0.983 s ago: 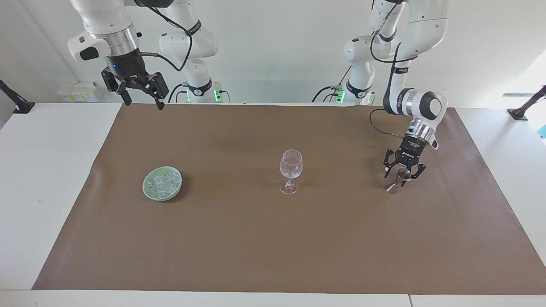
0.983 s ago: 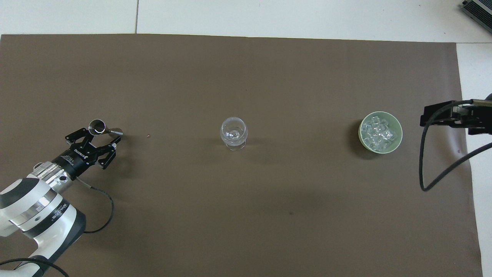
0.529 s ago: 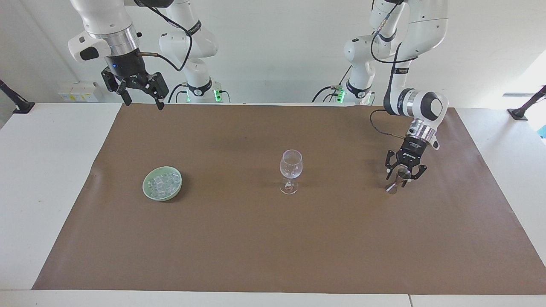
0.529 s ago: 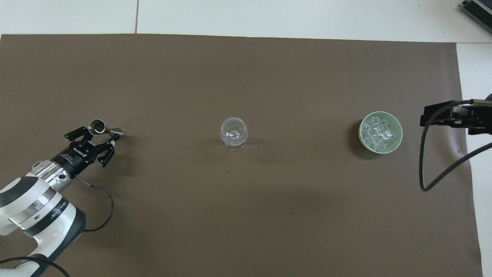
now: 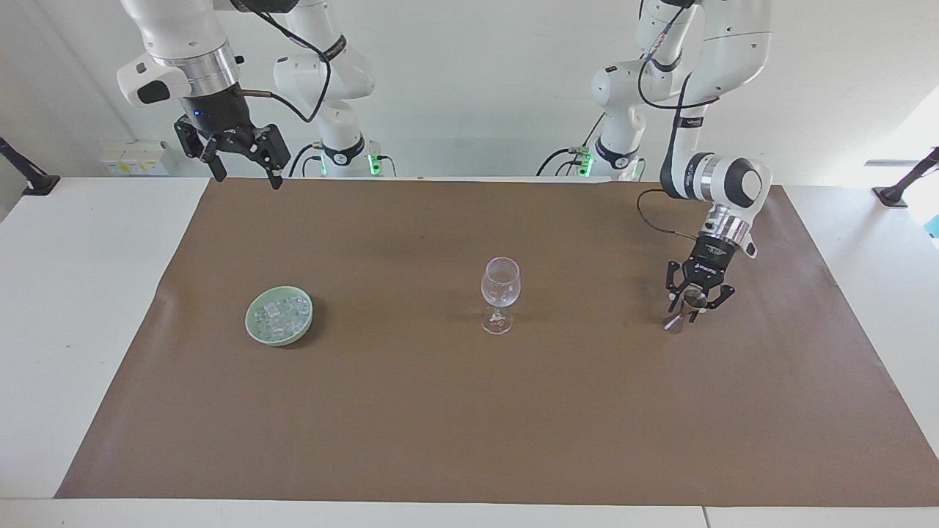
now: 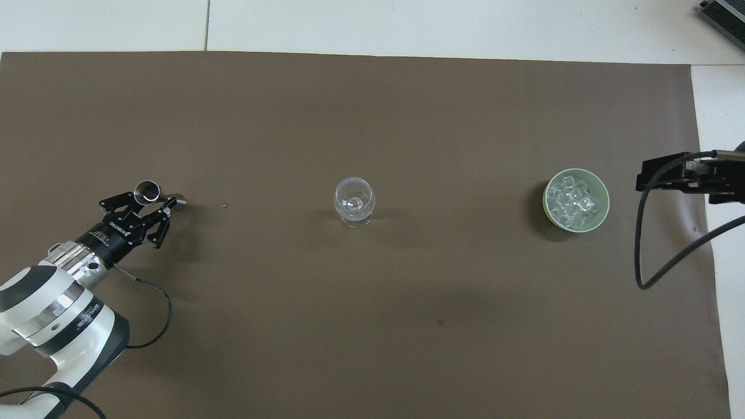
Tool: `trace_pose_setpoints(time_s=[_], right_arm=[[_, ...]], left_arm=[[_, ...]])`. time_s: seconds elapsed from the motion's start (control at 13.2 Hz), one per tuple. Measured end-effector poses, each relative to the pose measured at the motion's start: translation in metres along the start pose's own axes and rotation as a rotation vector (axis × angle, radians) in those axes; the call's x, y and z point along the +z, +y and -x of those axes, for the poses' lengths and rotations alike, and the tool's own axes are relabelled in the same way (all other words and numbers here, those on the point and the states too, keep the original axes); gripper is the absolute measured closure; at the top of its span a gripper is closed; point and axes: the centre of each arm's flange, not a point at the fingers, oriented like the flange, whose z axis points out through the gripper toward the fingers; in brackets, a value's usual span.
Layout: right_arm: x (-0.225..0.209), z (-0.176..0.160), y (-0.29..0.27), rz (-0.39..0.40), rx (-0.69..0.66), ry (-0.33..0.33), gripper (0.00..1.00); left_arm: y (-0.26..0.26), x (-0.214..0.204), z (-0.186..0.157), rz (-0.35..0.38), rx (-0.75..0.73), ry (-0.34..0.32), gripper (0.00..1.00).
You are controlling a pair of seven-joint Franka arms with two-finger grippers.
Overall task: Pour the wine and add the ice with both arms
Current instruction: 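Lift the silver shaker with the left gripper toward the wine glass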
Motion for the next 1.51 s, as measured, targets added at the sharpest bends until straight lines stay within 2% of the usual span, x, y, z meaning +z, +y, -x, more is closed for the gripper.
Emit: trace_pose_setpoints(time_s=[0.08, 0.15, 0.23, 0.98, 1.21, 1.51], right_arm=[[0.0, 0.0, 0.0, 0.0, 0.0, 0.0, 0.0], [0.0, 0.0, 0.0, 0.0, 0.0, 0.0, 0.0], [0.0, 0.0, 0.0, 0.0, 0.0, 0.0, 0.0], [0.0, 0.0, 0.0, 0.0, 0.0, 0.0, 0.0], [0.0, 0.0, 0.0, 0.0, 0.0, 0.0, 0.0], [0.0, 0.0, 0.0, 0.0, 0.0, 0.0, 0.0]], left_arm=[[0.0, 0.0, 0.0, 0.001, -0.001, 0.0, 0.62], [0.0, 0.0, -0.001, 0.002, -0.002, 0.001, 0.73], [0.0, 0.0, -0.001, 0.002, -0.003, 0.003, 0.78], [0.001, 0.001, -0.001, 0.006, -0.015, 0.002, 0.78], [-0.002, 0.007, 0.021, 0.017, -0.022, 0.015, 0.78], [-0.04, 0.015, 0.08, 0.009, -0.009, 0.015, 0.78]])
